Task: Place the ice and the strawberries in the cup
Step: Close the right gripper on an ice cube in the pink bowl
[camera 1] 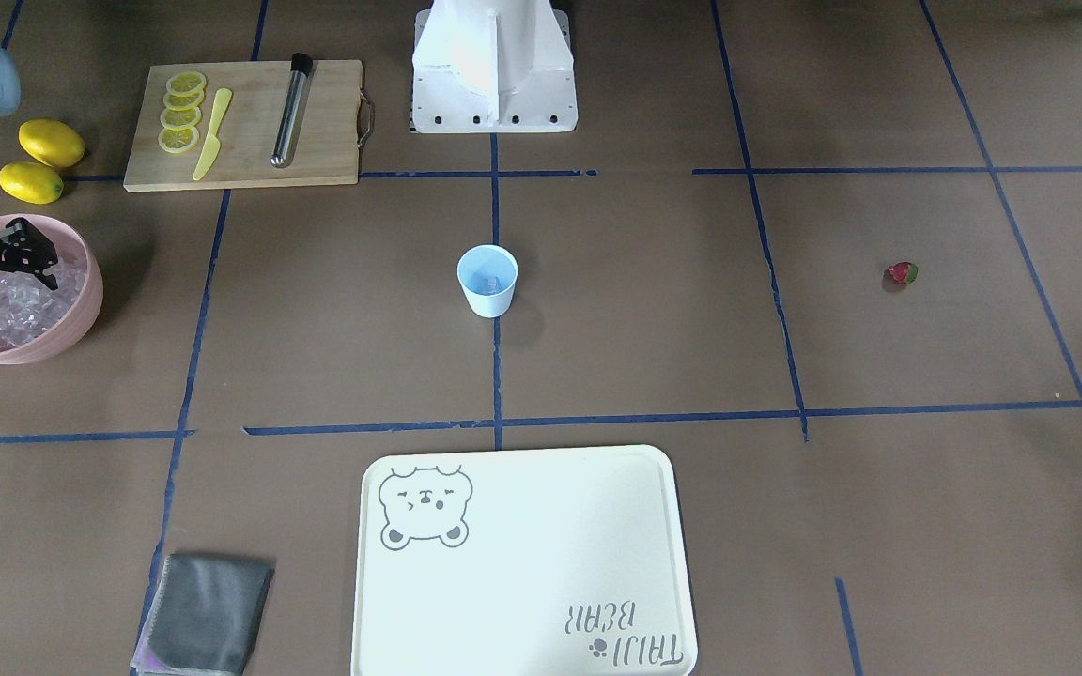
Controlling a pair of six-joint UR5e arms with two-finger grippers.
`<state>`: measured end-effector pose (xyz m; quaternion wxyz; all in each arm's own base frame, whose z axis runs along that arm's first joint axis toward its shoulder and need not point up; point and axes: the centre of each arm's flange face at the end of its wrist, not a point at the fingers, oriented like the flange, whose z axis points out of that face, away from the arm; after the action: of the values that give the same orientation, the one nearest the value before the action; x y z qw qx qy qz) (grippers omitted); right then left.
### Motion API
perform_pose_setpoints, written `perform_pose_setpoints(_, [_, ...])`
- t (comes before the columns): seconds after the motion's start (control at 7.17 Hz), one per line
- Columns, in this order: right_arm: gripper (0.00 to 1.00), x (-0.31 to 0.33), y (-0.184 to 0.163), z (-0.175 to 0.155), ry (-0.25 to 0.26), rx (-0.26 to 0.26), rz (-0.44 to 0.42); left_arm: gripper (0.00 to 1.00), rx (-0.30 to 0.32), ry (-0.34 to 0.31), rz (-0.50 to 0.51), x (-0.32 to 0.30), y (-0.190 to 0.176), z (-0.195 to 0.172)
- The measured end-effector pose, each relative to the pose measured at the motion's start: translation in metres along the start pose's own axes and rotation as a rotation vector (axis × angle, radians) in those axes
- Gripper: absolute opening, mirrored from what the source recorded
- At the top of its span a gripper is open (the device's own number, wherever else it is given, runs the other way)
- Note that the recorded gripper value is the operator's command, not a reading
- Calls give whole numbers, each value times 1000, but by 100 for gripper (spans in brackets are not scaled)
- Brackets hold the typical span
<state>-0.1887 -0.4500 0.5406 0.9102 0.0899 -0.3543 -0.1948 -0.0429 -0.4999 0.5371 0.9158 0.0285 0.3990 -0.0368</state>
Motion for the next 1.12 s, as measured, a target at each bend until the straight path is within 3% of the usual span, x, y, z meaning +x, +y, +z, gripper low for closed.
perform_pose_setpoints(0.28, [71, -1, 1, 2, -2, -5, 0, 100, 0, 0, 0, 0, 0, 0])
perform_pose_setpoints(1.12, [69, -2, 3, 3, -15, -13, 1, 100, -1, 0, 1, 0, 0, 1])
